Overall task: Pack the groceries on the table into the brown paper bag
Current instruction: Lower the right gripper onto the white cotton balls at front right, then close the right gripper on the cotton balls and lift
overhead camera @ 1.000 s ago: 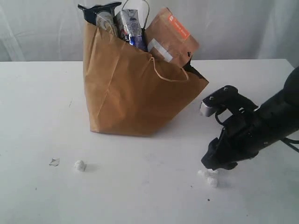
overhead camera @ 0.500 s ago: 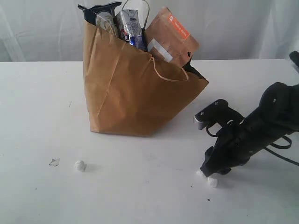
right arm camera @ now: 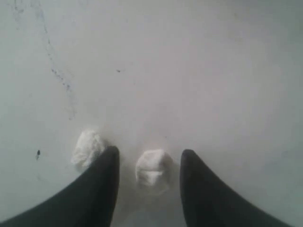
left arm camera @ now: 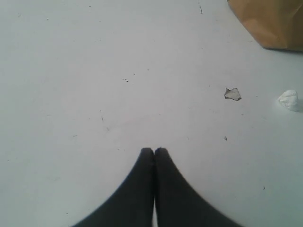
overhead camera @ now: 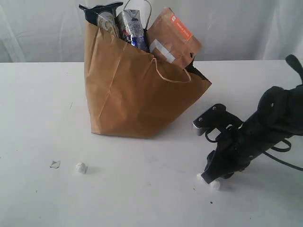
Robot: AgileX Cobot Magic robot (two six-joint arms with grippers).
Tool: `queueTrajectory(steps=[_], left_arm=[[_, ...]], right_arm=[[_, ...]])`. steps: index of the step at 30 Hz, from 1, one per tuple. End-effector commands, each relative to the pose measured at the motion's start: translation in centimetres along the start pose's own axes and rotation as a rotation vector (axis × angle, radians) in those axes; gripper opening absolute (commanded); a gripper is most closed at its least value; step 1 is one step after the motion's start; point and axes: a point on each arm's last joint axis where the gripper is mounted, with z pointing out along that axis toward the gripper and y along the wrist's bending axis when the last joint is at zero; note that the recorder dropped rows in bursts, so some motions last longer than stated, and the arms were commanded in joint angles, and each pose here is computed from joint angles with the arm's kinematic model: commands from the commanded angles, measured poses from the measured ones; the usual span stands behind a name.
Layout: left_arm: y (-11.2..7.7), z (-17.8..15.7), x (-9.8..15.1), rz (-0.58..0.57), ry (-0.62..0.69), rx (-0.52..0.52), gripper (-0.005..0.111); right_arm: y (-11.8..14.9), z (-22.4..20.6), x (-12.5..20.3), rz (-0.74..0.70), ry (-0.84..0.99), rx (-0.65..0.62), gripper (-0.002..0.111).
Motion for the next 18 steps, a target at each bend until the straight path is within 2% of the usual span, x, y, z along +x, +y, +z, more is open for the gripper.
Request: queueTrajectory(steps=[1,4,6,7,9,13,16,18], left_arm=[[0.0,0.1,0.5,-0.007,0.023,0.003,0.0],[0.0,0.1,0.5,-0.003,0.023,0.003,0.0],[0.0,0.1,0.5,-0.003,0.023,0.003,0.0],[0.0,0.1,0.5,-0.003,0.023,0.003,0.0],[0.0,0.1,0.5,-0.003,0.023,0.003,0.0],[0.0,0.1,0.5,-0.001,0.023,0.003,0.0],[0.0,0.1,0.5,-0.001,0.023,0.003,0.0],[0.0,0.1,0.5,-0.001,0.023,0.003,0.0]], right_arm=[[-0.1,0.7,0.1,-0.01,0.014,0.003,0.039],[-0.1,0.7,0.0,-0.006,0.009,0.008,0.039],[-0.2,0.7,0.0,-0.006,0.007,0.01,0.03],[-0.2,0.7,0.0,-0.006,0.007,0.01,0.02],[-0.1,0.6,0.0,0.011,0.01,0.004,0.01],[0.4,-1.2,-0.3,0.026,0.002,-0.026,0.007],[1.8,-5.5,-1.1,-0.021,0.011,-0.119,0.007],[2.3,-8.2,-1.4,-0.056,-0.025,-0.12,0.007]])
